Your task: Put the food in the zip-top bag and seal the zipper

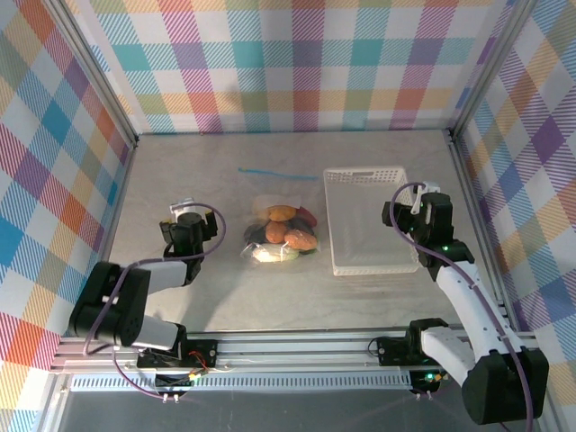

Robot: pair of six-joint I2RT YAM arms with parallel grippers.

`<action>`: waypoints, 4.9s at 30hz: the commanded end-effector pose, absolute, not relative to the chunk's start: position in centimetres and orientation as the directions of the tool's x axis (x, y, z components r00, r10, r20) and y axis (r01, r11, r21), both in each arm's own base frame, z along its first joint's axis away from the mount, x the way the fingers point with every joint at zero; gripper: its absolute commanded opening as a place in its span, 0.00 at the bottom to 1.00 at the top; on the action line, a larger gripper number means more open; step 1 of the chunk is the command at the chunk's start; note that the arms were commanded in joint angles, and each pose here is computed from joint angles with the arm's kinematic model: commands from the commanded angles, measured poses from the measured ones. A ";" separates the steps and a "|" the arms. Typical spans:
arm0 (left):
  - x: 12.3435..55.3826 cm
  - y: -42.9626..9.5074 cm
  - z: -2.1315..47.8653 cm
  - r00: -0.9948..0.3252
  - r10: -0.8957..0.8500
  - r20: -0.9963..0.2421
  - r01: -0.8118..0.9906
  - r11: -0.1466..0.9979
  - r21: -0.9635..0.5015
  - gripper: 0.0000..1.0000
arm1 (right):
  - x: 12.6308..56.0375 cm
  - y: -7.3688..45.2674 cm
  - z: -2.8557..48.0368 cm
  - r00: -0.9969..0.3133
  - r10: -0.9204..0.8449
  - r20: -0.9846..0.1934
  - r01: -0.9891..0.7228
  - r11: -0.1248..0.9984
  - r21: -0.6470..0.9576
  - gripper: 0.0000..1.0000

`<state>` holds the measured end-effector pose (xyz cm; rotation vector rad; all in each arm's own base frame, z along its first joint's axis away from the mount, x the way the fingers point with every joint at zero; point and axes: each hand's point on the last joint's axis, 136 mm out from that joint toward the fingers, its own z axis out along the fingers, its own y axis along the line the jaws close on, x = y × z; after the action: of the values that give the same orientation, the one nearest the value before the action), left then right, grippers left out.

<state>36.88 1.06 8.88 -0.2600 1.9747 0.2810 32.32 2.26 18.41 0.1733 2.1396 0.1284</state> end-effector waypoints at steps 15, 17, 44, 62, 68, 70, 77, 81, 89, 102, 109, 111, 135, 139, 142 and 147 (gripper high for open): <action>39.4 0.7 8.6 -0.340 -0.069 -0.938 -0.220 0.976 0.008 1.00 | 37.1 -1.0 13.0 -0.410 0.168 -0.896 0.171 0.980 0.105 0.89; 39.4 0.7 8.7 -0.330 -0.068 -0.941 -0.220 0.975 0.007 1.00 | 37.7 -1.1 12.5 -0.398 0.163 -0.903 0.170 0.980 0.102 0.90; 39.4 0.8 8.7 -0.334 -0.069 -0.940 -0.221 0.975 0.007 1.00 | 39.8 2.5 9.1 -0.386 0.038 -0.922 -0.118 0.989 0.090 0.99; 39.4 0.7 8.7 -0.332 -0.068 -0.941 -0.219 0.976 0.007 1.00 | 39.8 2.5 9.1 -0.387 0.037 -0.921 -0.119 0.989 0.090 0.99; 39.4 0.7 8.8 -0.331 -0.068 -0.941 -0.220 0.975 0.007 1.00 | 39.8 2.5 9.1 -0.388 0.037 -0.921 -0.119 0.989 0.090 0.99; 39.4 0.7 8.7 -0.333 -0.069 -0.940 -0.220 0.975 0.006 1.00 | 39.8 2.5 9.1 -0.388 0.037 -0.921 -0.119 0.989 0.090 0.99; 39.4 0.7 8.7 -0.333 -0.069 -0.940 -0.219 0.976 0.006 1.00 | 39.8 2.5 9.1 -0.388 0.038 -0.921 -0.118 0.989 0.090 0.99; 39.4 0.7 8.7 -0.335 -0.069 -0.940 -0.220 0.975 0.007 1.00 | 39.8 2.5 9.1 -0.388 0.038 -0.921 -0.119 0.989 0.091 0.99; 39.4 0.7 8.7 -0.335 -0.069 -0.940 -0.221 0.975 0.007 1.00 | 39.8 2.5 9.1 -0.388 0.038 -0.921 -0.118 0.989 0.091 0.99; 39.4 0.7 8.7 -0.335 -0.069 -0.940 -0.219 0.976 0.007 1.00 | 39.8 2.5 9.1 -0.387 0.038 -0.921 -0.118 0.989 0.090 0.99; 39.4 0.7 8.7 -0.335 -0.069 -0.940 -0.220 0.975 0.007 1.00 | 39.8 2.5 9.1 -0.388 0.038 -0.921 -0.118 0.989 0.090 0.99; 39.4 0.7 8.7 -0.334 -0.069 -0.940 -0.220 0.975 0.006 1.00 | 39.8 2.5 9.1 -0.388 0.038 -0.921 -0.118 0.989 0.090 0.99; 39.4 0.8 8.7 -0.334 -0.070 -0.940 -0.221 0.975 0.006 1.00 | 39.8 2.5 9.1 -0.387 0.037 -0.921 -0.118 0.989 0.089 0.99; 39.4 0.8 8.7 -0.334 -0.070 -0.940 -0.221 0.975 0.006 1.00 | 39.8 2.5 9.1 -0.387 0.037 -0.921 -0.119 0.989 0.090 0.99; 39.4 0.8 8.7 -0.334 -0.071 -0.940 -0.221 0.975 0.005 1.00 | 39.8 2.5 9.1 -0.388 0.038 -0.921 -0.119 0.989 0.091 0.99; 39.4 0.7 8.7 -0.334 -0.070 -0.940 -0.220 0.975 0.006 1.00 | 39.8 2.4 9.1 -0.387 0.037 -0.921 -0.118 0.989 0.090 0.99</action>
<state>39.19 0.57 8.13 -0.2057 1.9406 0.1621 40.37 1.92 10.37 -0.0380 1.9302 0.1339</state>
